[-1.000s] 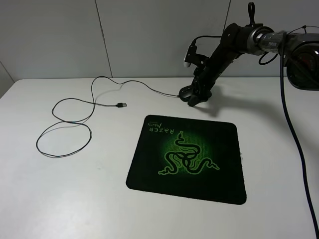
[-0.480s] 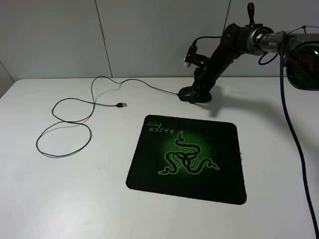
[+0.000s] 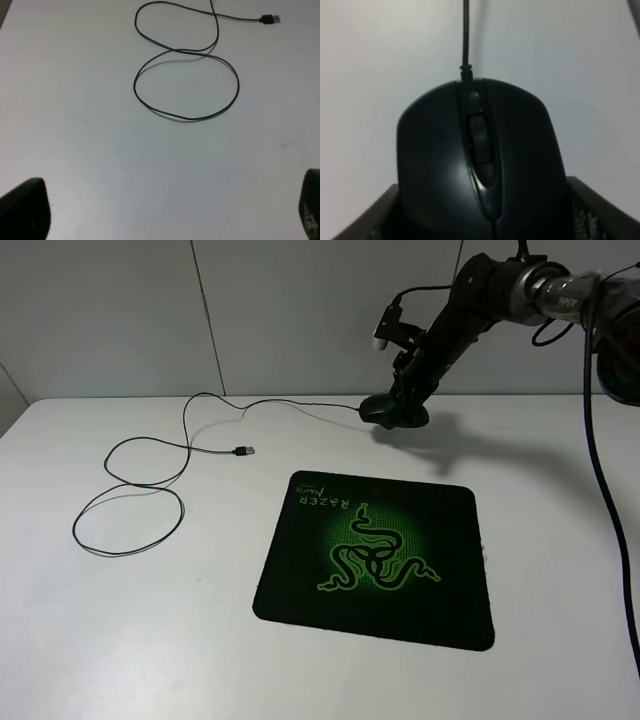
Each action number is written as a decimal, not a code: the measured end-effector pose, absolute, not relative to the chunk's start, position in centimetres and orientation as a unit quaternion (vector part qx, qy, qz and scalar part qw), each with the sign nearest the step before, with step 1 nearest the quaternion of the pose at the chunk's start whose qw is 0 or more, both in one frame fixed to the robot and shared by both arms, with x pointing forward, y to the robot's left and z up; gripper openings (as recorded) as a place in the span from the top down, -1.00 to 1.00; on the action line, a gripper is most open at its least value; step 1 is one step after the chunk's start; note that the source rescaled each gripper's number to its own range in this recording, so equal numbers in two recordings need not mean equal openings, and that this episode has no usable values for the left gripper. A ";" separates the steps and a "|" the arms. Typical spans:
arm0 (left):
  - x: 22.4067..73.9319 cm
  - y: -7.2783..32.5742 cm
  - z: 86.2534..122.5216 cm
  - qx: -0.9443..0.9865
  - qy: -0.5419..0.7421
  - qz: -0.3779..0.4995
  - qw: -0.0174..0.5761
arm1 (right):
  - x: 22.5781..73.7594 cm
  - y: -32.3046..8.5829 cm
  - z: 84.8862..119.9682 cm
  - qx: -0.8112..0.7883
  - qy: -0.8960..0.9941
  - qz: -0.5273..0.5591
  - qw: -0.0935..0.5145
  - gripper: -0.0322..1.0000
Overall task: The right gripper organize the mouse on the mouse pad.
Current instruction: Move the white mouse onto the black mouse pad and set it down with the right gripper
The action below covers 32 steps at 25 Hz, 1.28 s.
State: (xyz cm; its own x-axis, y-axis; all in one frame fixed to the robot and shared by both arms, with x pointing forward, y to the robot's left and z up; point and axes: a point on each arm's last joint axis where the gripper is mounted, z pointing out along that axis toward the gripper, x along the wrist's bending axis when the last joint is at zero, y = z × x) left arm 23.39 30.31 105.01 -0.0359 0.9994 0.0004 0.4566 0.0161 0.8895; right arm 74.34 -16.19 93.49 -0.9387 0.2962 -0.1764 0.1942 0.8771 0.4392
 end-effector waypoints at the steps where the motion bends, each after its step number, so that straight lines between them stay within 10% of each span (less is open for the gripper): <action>1: 23.4 30.3 105.0 0.593 0.614 0.375 0.362 | 74.2 -16.2 94.1 0.126 0.962 0.213 0.118 0.93; 32: 23.4 30.3 105.0 0.593 0.614 0.375 0.362 | 65.0 -12.1 101.0 0.152 0.978 0.141 0.029 0.93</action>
State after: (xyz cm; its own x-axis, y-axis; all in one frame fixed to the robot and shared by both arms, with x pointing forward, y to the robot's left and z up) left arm 23.39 30.31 105.01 -0.0359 0.9994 0.0004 0.4566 0.0161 0.8895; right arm 64.97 -12.12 101.05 -0.9518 0.3064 -0.0146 0.2898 0.9140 0.2838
